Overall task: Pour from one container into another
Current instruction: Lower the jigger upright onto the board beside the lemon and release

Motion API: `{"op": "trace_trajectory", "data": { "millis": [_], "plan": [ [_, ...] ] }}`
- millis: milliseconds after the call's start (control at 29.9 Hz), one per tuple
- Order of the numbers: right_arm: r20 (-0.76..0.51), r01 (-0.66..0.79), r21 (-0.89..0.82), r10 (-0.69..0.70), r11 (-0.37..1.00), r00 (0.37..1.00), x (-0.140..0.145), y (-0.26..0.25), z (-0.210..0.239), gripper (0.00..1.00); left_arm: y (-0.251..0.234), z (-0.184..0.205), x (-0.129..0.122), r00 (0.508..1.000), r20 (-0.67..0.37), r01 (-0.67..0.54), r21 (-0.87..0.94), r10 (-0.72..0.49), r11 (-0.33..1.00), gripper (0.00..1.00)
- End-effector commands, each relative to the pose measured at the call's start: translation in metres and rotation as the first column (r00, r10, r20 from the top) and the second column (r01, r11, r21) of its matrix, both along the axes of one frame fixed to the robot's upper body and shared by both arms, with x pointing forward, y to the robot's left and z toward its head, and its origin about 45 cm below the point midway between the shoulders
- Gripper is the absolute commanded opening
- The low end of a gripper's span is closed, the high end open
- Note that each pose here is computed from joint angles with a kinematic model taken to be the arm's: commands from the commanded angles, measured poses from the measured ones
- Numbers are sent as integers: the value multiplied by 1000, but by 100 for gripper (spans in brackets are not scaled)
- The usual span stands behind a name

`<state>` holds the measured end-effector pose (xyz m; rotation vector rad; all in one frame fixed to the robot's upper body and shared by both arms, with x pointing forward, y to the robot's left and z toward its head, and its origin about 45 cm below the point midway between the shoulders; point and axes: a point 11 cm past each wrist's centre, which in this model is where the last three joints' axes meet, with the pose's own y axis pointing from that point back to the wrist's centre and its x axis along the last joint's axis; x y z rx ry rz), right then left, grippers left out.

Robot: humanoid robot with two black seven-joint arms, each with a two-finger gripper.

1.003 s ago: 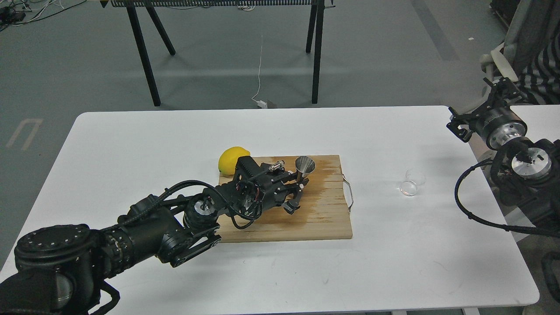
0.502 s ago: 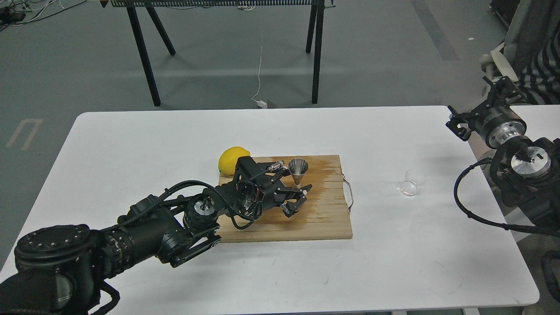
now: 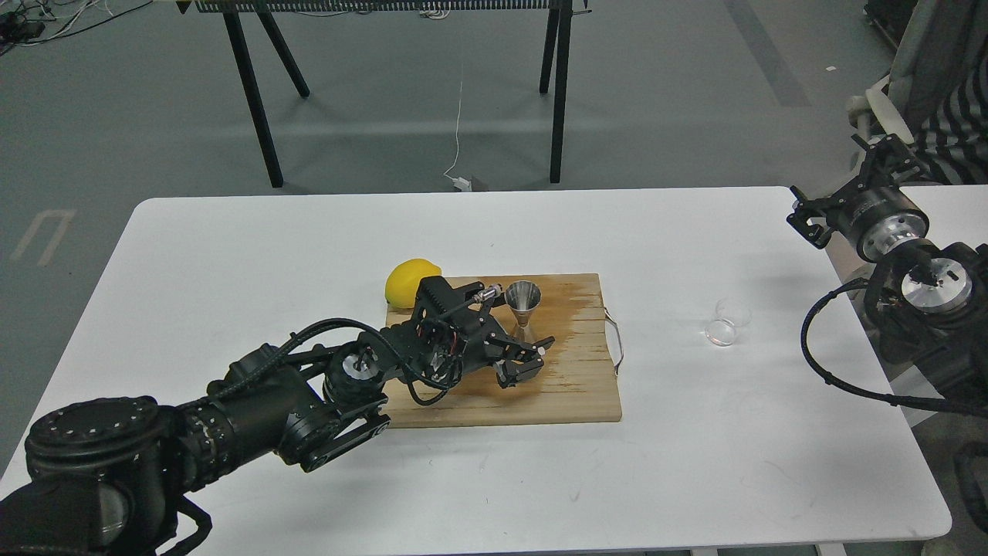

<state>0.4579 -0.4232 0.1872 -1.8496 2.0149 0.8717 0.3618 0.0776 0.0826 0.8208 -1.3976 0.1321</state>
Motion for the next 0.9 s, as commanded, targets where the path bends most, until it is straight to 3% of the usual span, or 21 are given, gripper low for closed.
{"op": "trace_trajectory", "data": {
  "millis": [0, 869],
  "plan": [
    [1, 1, -1, -1, 1000, 1000, 0, -1, 1, 99, 0, 0, 0, 1000, -2, 1, -1, -1, 1000, 94],
    [9, -5, -2, 5, 1000, 1000, 3, 1, 4, 99, -3, 7, 3, 1000, -17, -3, -37, 3, 999, 95]
  ]
}}
